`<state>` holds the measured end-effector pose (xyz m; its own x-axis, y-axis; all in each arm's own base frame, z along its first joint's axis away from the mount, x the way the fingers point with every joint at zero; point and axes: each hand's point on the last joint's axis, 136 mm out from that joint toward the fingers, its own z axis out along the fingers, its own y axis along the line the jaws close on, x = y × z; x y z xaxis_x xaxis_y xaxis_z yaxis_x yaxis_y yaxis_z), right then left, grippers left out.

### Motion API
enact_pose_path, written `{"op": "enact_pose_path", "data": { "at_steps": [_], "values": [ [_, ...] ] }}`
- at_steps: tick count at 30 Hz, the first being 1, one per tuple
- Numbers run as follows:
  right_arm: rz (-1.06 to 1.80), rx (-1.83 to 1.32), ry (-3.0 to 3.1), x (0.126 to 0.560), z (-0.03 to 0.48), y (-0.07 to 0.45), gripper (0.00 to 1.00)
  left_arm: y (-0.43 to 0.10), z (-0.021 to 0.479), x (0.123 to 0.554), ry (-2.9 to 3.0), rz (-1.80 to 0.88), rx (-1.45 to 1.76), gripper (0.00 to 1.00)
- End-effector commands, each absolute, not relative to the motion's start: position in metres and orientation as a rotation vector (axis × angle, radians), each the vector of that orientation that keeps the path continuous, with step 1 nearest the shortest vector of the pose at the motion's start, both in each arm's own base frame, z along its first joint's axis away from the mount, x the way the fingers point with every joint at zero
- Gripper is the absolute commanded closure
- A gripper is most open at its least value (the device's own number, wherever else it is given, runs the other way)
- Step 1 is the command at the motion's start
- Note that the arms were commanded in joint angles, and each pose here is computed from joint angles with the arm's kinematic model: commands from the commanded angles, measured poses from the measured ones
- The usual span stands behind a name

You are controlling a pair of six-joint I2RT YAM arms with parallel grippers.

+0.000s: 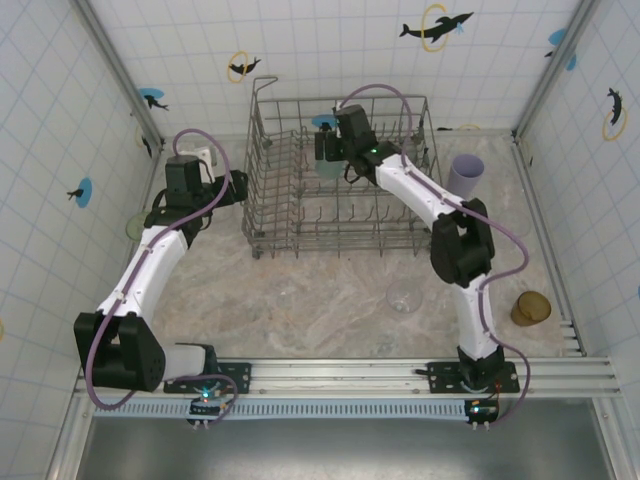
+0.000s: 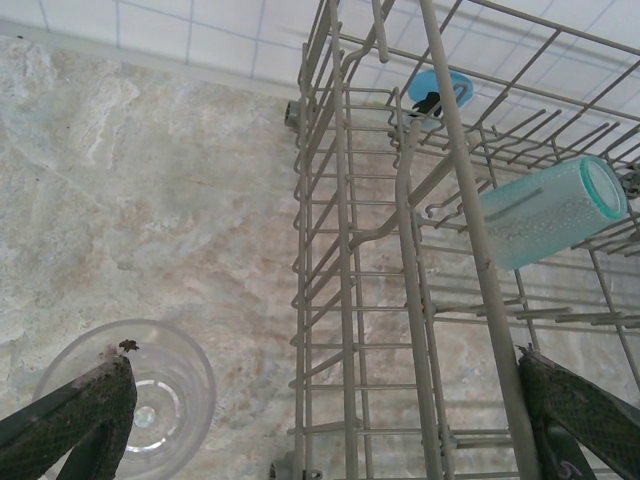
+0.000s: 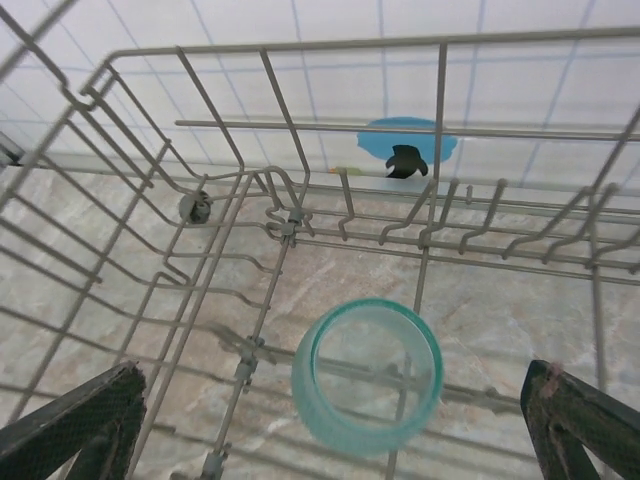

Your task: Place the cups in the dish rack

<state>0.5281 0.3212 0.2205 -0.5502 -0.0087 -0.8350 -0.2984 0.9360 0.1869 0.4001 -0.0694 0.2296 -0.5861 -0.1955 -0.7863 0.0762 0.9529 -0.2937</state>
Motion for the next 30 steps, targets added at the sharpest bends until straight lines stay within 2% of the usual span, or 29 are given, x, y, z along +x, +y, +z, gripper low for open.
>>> {"op": "enact_pose_path", "data": {
  "at_steps": [1,9,22,24,30],
  "values": [
    [0.421,-0.207,2.072,0.505,0.256,0.315,0.00,-0.055,0.212,0.398,2.226,-0.293,-0.151,0.02],
    [0.442,-0.222,2.084,0.447,0.254,0.284,0.00,-0.047,0.207,0.401,2.251,-0.263,-0.237,0.02],
    [0.440,-0.257,2.136,0.368,0.227,0.233,0.00,0.008,0.217,0.383,2.274,0.121,-0.359,0.02],
    [0.435,-0.255,2.142,0.360,0.222,0.227,0.00,0.003,0.223,0.385,2.268,0.083,-0.361,0.03],
    [0.439,-0.232,2.144,0.348,0.211,0.210,0.00,-0.056,0.252,0.396,2.213,-0.372,-0.288,0.02]
  ]
}}
